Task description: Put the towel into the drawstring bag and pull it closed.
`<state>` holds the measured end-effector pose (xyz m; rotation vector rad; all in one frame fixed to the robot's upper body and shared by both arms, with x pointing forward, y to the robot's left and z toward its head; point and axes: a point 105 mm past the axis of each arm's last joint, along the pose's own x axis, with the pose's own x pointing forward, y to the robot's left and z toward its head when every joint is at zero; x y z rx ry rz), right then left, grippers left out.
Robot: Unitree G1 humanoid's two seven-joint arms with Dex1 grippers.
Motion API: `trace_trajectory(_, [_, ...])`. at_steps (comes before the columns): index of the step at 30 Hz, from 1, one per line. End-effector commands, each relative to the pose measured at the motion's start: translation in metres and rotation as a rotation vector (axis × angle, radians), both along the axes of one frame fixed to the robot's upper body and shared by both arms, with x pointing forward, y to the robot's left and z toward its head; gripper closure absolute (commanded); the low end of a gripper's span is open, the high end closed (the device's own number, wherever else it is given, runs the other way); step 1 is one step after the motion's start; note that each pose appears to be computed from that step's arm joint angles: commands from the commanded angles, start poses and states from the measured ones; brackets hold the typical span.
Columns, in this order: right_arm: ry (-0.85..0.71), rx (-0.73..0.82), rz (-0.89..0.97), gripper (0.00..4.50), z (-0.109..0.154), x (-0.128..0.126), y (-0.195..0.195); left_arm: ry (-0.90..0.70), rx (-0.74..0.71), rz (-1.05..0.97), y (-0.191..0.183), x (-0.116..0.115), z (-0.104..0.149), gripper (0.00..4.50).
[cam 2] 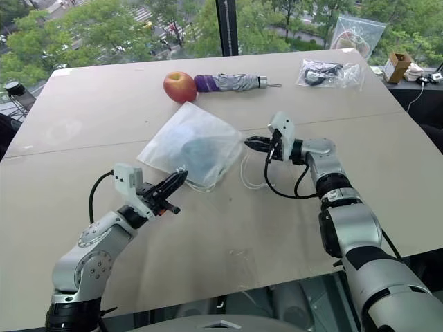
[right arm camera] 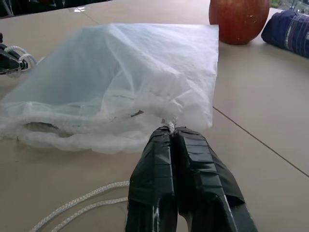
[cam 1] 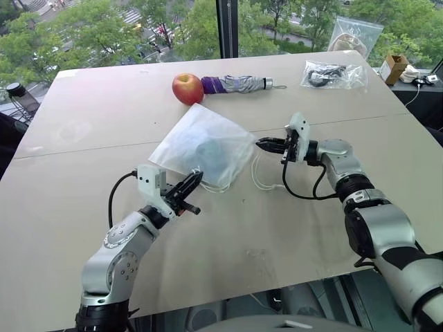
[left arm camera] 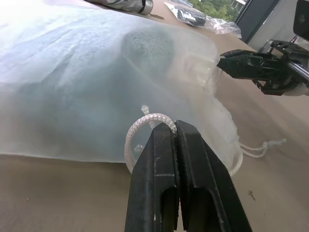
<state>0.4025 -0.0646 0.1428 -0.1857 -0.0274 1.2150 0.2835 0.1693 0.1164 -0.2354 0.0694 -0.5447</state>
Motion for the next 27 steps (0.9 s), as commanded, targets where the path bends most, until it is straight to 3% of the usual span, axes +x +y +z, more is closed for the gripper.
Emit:
trace_trajectory(1, [-0.044, 0.021, 0.066, 4.45, 0.017, -0.009, -0.003, -0.061, 0.011, -0.008, -0.002, 0.000, 0.013, 4.50])
trace_trajectory(4, [0.003, -0.027, 0.127, 4.45, 0.012, -0.023, -0.005, -0.063, 0.013, -0.007, -0.002, 0.001, 0.013, 4.50])
trace_trajectory(11, [0.106, -0.326, 0.216, 4.45, -0.011, -0.060, -0.022, -0.124, 0.042, 0.100, 0.011, 0.015, 0.021, 4.50])
trace_trajectory(17, [-0.032, -0.467, 0.039, 4.45, -0.014, -0.037, -0.048, -0.253, 0.147, 0.532, 0.086, 0.039, 0.042, 4.50])
trace_trajectory(23, [-0.168, -0.518, -0.112, 4.45, -0.002, -0.018, -0.068, -0.280, 0.288, 0.908, 0.154, 0.031, 0.049, 4.50])
trace_trajectory(27, [-0.201, -0.522, -0.184, 4.45, 0.003, -0.010, -0.075, -0.278, 0.325, 1.017, 0.170, 0.024, 0.050, 4.50])
